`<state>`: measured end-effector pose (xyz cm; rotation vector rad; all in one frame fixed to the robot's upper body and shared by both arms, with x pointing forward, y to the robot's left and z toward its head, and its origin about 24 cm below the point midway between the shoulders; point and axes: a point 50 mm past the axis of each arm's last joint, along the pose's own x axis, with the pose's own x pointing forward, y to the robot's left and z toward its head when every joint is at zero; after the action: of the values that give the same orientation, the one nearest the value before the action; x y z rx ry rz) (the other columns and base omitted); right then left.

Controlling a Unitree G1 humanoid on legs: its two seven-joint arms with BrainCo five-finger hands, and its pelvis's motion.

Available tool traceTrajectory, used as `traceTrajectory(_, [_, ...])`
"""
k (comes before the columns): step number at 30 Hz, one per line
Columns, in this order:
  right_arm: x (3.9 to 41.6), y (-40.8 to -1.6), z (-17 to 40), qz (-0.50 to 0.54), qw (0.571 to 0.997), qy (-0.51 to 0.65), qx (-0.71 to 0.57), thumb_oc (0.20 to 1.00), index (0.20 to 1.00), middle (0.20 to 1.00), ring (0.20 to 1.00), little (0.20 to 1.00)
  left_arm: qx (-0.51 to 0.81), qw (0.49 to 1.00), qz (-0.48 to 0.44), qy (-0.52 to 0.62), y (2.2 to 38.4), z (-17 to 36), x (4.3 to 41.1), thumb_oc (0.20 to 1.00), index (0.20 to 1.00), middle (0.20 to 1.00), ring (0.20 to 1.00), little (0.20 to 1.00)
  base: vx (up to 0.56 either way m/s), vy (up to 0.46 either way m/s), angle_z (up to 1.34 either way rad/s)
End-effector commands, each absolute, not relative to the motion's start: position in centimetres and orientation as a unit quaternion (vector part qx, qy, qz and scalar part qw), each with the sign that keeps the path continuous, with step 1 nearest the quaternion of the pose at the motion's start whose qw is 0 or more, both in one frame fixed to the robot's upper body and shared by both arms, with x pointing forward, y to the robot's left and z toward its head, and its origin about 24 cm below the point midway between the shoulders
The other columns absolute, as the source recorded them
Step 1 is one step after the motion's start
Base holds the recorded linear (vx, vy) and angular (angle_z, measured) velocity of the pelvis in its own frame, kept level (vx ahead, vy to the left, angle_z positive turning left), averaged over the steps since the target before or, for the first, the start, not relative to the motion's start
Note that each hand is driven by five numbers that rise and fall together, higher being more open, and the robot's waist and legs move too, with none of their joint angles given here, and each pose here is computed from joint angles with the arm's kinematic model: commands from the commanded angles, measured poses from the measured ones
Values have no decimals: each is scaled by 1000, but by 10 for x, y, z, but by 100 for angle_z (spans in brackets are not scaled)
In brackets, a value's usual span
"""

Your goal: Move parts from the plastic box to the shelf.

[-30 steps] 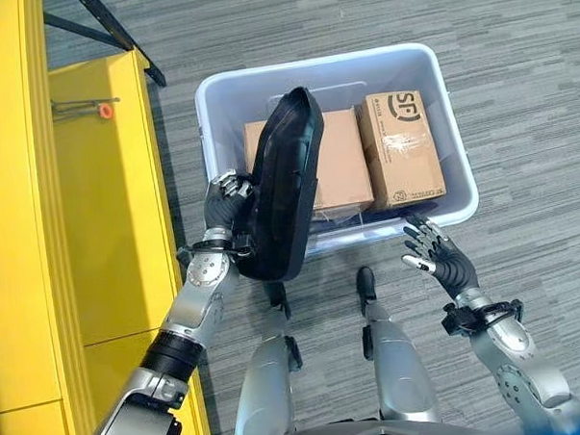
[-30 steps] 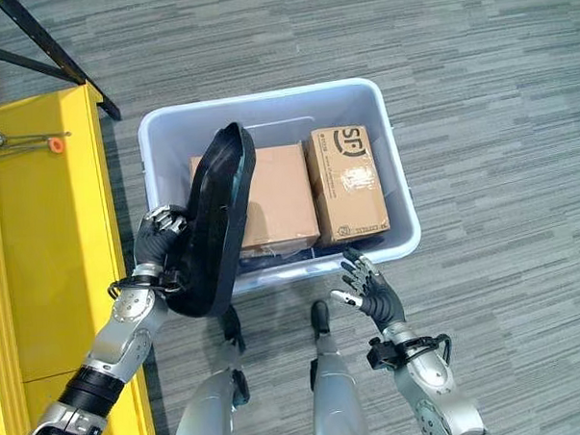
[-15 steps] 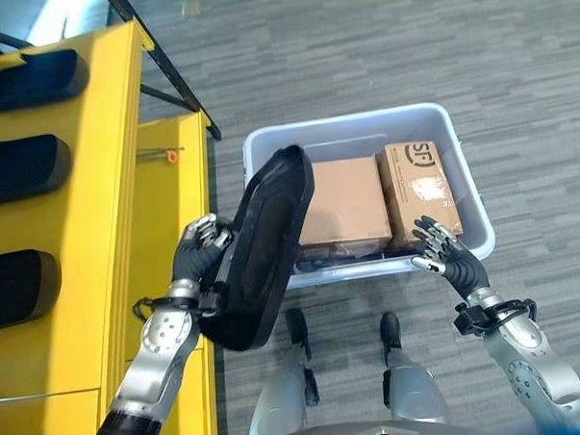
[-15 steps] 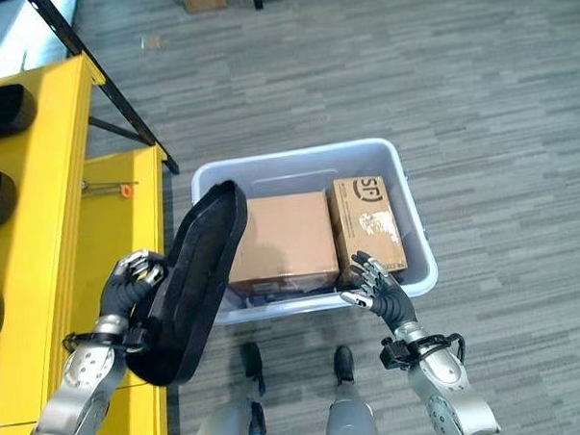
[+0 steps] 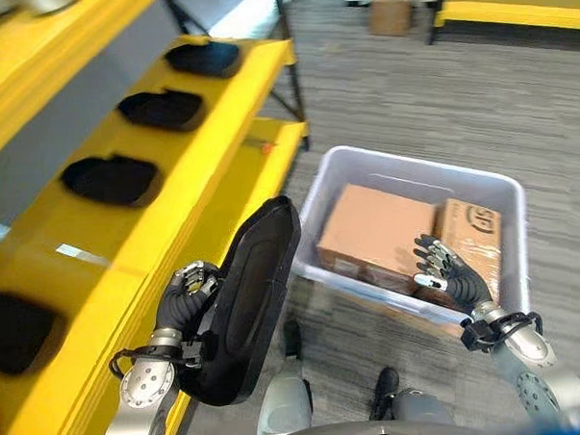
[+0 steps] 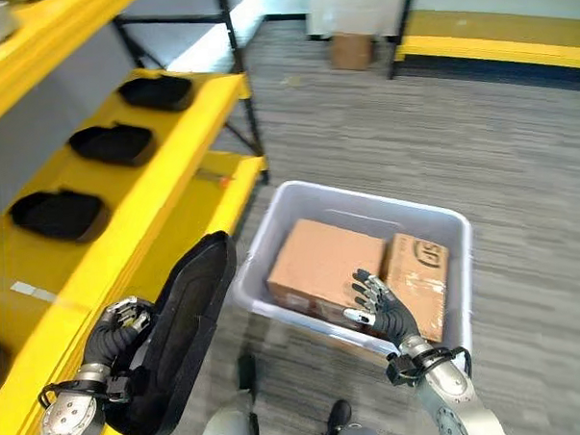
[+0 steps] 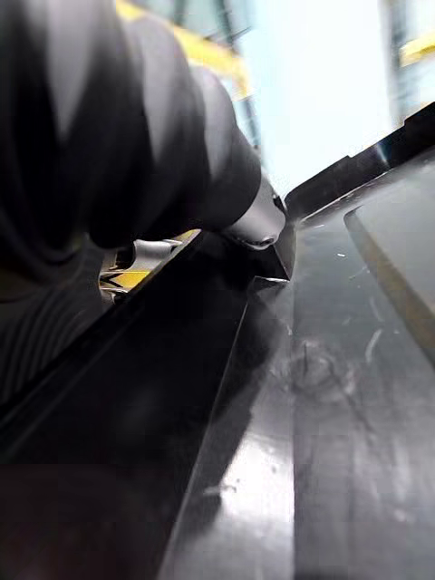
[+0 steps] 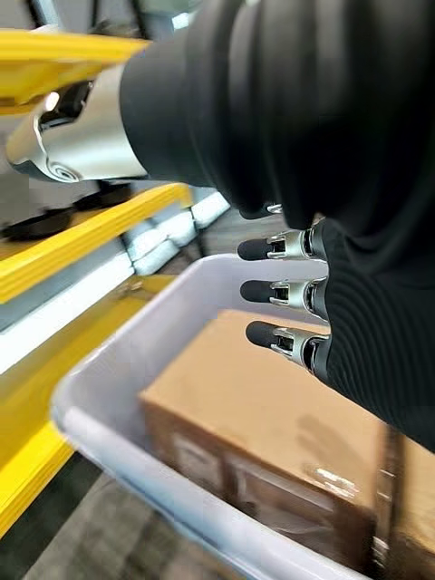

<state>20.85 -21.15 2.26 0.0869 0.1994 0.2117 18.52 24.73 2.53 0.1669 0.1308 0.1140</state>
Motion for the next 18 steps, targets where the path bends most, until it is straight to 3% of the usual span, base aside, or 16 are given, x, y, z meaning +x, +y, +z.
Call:
traceTrajectory(1, [216, -213, 40, 106, 993, 48, 33, 1000, 1000, 1000, 1000, 1000, 101, 992, 62, -44, 247, 64, 203, 200, 200, 200, 200, 200, -89, 17, 94])
traceTrajectory(9, [209, -215, 33, 82, 993, 59, 53, 1000, 1000, 1000, 1000, 1000, 121, 989, 58, -59, 248, 73, 201, 200, 200, 200, 200, 200, 25, 167, 111])
traceTrajectory(18, [202, -207, 23, 93, 989, 79, 81, 1000, 1000, 1000, 1000, 1000, 164, 981, 80, -64, 262, 81, 195, 200, 200, 200, 200, 200, 55, 164, 19])
